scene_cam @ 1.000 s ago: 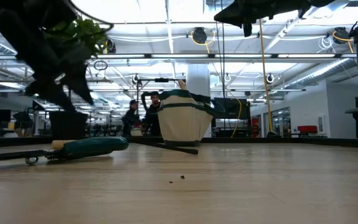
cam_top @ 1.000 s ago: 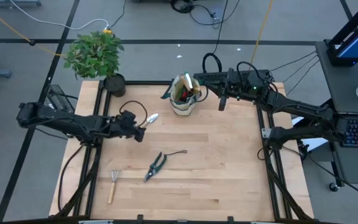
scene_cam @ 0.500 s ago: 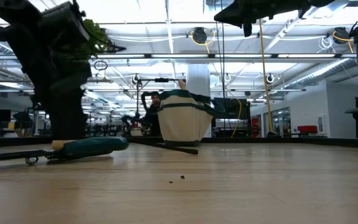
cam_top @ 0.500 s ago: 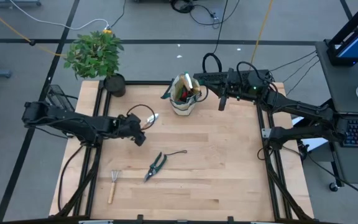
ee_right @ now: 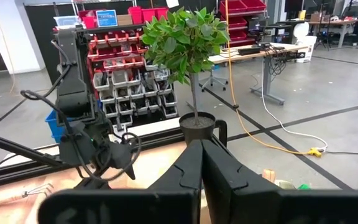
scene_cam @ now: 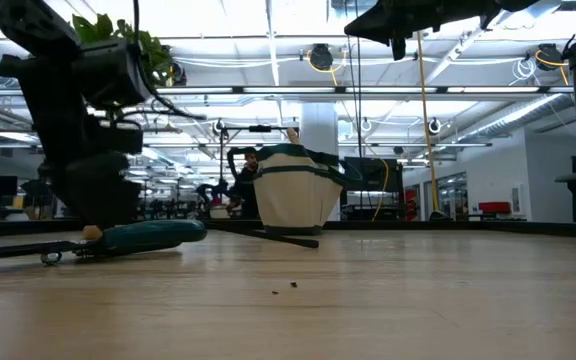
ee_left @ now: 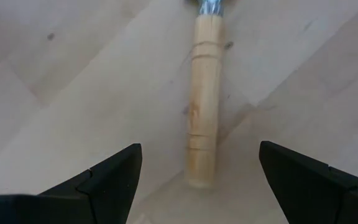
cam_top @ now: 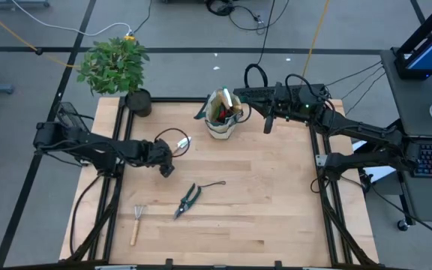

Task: Pick & Place Garden tools in Gardening bag
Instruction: Put the brown trowel into the brown gardening bag

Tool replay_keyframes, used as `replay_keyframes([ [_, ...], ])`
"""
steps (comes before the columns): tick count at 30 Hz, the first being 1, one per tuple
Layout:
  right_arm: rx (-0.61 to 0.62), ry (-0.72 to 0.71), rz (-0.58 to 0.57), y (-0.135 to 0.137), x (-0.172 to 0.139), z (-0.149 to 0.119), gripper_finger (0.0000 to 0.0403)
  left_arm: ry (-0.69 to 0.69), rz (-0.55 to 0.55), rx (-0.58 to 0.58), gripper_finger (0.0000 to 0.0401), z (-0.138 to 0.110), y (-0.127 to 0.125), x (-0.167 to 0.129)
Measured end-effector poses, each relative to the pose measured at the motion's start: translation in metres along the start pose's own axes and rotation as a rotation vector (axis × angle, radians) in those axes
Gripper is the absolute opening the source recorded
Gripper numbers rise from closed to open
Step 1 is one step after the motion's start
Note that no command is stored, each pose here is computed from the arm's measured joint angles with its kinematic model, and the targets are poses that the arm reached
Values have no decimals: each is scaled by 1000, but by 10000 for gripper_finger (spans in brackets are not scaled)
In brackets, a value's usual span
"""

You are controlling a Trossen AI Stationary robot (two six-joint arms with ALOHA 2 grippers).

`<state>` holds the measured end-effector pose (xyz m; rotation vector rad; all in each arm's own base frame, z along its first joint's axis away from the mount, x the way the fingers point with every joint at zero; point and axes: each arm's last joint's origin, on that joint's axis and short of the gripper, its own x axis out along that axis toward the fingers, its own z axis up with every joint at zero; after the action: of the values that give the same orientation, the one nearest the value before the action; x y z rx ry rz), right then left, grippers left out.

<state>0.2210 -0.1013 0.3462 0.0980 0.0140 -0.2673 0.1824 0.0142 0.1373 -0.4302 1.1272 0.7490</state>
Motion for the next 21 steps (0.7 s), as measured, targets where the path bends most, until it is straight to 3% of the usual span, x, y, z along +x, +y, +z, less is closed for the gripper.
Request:
replay_keyframes([
  [13,-5,1,0,0,0,0,0,68,-6,37,323,3,0,14],
  [21,-5,1,0,0,0,0,0,100,-43,36,219,3,0,15],
])
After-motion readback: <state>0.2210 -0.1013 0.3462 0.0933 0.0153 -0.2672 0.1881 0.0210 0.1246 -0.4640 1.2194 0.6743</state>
